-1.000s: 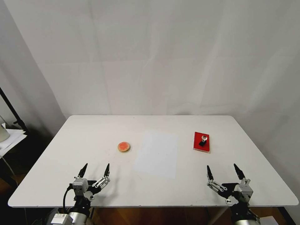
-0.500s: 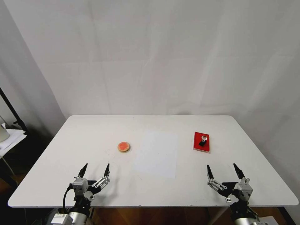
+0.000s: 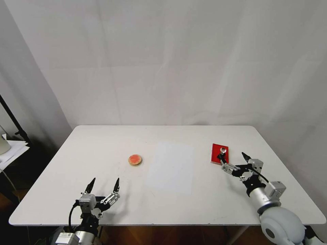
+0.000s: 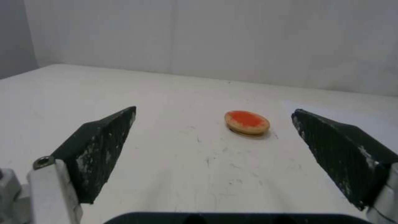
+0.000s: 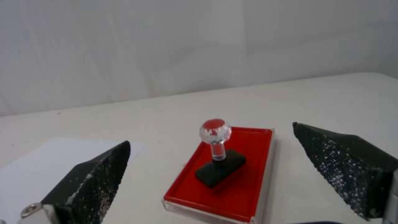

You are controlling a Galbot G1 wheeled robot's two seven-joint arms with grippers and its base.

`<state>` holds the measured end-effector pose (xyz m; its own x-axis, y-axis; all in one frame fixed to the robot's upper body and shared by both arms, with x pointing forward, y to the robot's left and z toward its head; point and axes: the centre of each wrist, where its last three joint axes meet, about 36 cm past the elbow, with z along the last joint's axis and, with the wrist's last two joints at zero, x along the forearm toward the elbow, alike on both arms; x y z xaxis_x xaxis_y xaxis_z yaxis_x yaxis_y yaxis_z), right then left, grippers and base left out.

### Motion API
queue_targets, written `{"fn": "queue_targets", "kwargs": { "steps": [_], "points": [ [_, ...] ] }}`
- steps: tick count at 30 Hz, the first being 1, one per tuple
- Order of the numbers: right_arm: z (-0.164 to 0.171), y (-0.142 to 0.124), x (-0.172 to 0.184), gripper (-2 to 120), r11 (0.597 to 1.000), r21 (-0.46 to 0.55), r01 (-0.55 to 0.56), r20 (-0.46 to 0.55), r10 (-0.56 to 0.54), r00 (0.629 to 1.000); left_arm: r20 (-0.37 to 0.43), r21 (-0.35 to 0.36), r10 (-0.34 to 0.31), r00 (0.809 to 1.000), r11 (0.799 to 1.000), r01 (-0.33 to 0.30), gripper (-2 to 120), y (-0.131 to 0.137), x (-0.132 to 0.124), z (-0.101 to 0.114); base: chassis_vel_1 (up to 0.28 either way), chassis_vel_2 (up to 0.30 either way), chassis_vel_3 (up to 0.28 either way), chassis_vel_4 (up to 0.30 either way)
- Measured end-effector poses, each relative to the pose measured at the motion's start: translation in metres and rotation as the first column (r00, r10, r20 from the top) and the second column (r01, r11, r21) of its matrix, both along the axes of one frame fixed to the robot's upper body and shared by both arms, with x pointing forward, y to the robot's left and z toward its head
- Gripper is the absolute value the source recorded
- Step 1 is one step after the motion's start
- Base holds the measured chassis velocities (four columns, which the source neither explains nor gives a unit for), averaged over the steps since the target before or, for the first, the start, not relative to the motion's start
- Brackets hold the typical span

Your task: Pick up the stamp from the ink pad and place it onto another ink pad.

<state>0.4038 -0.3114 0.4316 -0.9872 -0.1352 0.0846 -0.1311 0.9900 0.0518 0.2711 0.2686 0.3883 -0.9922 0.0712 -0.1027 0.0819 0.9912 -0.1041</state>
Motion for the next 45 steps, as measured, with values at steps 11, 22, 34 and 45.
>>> {"fn": "queue_targets", "kwargs": {
  "steps": [11, 22, 34, 45],
  "points": [
    [-0.014, 0.005, 0.036, 100, 1.000, -0.004, -0.002, -0.028, 0.002, 1.000, 0.000, 0.000, 0.000, 1.000, 1.000, 0.000, 100, 0.000, 0.000, 0.000, 0.000, 0.000, 0.000, 0.000],
    [-0.023, 0.008, 0.050, 81, 1.000, 0.019, 0.011, -0.045, -0.010, 0.999, 0.000, 0.000, 0.000, 1.000, 1.000, 0.000, 100, 0.000, 0.000, 0.000, 0.000, 0.000, 0.000, 0.000],
    [-0.024, 0.012, 0.053, 36, 1.000, 0.015, 0.010, -0.044, -0.009, 0.999, 0.000, 0.000, 0.000, 1.000, 1.000, 0.000, 100, 0.000, 0.000, 0.000, 0.000, 0.000, 0.000, 0.000],
    [-0.028, 0.018, 0.053, 7, 1.000, 0.008, -0.003, -0.053, 0.003, 0.999, 0.000, 0.000, 0.000, 1.000, 1.000, 0.000, 100, 0.000, 0.000, 0.000, 0.000, 0.000, 0.000, 0.000]
  ]
}}
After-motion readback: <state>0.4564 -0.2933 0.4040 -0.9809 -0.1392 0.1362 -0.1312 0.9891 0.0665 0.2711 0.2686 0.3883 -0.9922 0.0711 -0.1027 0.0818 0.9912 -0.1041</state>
